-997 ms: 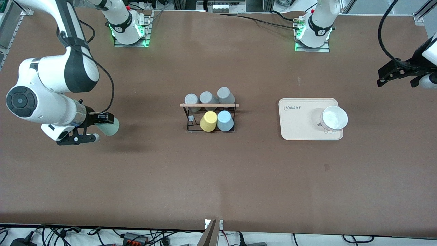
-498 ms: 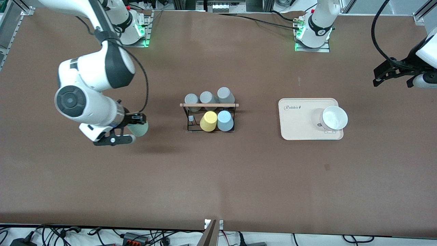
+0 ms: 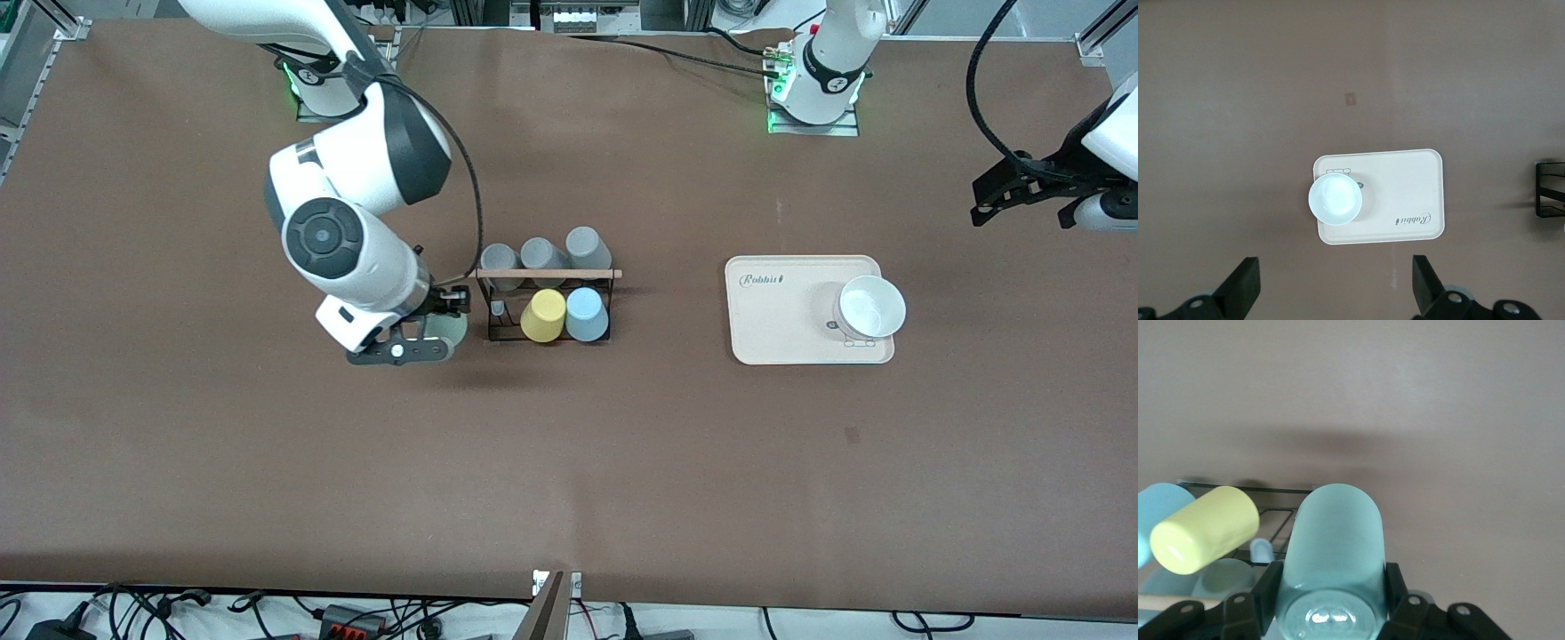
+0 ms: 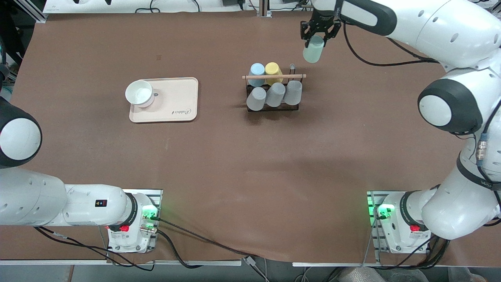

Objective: Hang scattered cups on rack with three cups
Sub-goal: 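Carry the pale green cup with the right gripper to the rack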

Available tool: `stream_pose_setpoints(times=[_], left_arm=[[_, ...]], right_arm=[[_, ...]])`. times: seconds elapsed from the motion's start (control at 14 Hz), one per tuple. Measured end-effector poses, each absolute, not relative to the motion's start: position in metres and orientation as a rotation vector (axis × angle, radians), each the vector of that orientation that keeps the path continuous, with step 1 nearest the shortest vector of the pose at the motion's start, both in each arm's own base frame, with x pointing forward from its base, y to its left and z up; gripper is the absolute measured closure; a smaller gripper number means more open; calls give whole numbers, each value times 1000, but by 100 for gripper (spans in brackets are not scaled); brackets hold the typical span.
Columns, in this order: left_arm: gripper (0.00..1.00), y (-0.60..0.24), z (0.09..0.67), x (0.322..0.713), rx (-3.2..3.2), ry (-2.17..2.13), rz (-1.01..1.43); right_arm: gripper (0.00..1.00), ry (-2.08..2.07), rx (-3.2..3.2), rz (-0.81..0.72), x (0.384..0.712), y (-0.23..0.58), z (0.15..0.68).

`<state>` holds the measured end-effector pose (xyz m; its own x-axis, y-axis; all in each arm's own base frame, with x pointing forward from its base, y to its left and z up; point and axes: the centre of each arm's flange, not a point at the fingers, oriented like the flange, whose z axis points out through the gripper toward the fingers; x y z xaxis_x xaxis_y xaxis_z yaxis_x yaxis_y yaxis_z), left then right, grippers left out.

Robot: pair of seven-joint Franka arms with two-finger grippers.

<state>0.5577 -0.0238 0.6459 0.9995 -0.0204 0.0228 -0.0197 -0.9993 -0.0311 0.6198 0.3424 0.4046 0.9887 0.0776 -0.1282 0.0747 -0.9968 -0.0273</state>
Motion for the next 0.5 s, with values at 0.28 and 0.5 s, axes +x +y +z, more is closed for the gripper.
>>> stream_pose_setpoints(times=[0.28, 0.5], left_arm=[[0, -20, 646, 558, -3110, 14, -39], [0, -21, 645, 559, -3111, 17, -38]], right_arm=[[34, -196, -3110, 204, 609, 379, 394], [34, -214, -3112, 212, 605, 387, 388]])
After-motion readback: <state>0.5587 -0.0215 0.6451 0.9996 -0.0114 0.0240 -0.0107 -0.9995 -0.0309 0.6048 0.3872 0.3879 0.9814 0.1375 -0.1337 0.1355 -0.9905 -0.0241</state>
